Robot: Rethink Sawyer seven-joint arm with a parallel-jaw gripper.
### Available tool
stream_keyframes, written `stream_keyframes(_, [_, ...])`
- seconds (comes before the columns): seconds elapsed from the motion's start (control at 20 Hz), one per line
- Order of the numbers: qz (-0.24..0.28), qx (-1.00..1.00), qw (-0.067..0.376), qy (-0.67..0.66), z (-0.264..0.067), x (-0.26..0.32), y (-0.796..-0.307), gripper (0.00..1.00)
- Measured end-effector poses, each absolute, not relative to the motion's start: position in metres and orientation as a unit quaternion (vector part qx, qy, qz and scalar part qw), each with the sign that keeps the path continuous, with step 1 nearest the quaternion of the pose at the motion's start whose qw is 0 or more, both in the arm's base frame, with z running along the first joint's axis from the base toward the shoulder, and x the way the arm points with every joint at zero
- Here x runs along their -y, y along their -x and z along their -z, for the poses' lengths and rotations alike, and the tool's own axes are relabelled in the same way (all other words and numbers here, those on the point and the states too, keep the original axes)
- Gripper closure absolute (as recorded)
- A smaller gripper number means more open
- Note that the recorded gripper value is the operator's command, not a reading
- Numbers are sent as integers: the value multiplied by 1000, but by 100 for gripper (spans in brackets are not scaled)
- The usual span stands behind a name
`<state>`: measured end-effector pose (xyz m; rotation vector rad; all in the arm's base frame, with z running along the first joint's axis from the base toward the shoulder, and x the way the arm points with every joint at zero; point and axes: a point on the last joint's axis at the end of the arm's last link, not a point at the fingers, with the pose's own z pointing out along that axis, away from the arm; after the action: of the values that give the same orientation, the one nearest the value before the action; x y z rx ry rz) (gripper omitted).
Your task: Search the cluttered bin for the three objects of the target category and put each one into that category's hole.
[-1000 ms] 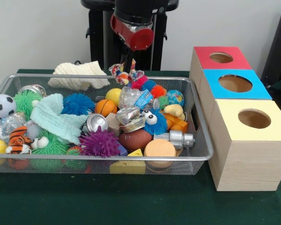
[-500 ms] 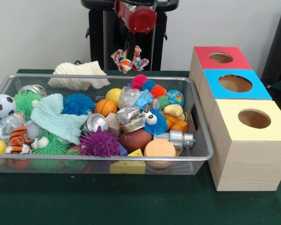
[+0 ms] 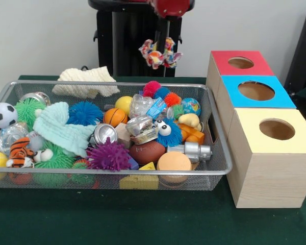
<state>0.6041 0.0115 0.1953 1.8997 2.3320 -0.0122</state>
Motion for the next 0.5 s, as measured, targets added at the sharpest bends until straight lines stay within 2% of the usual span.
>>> stream_keyframes(0.5, [-13,-753,80,-653,-217,-54,-603,100])
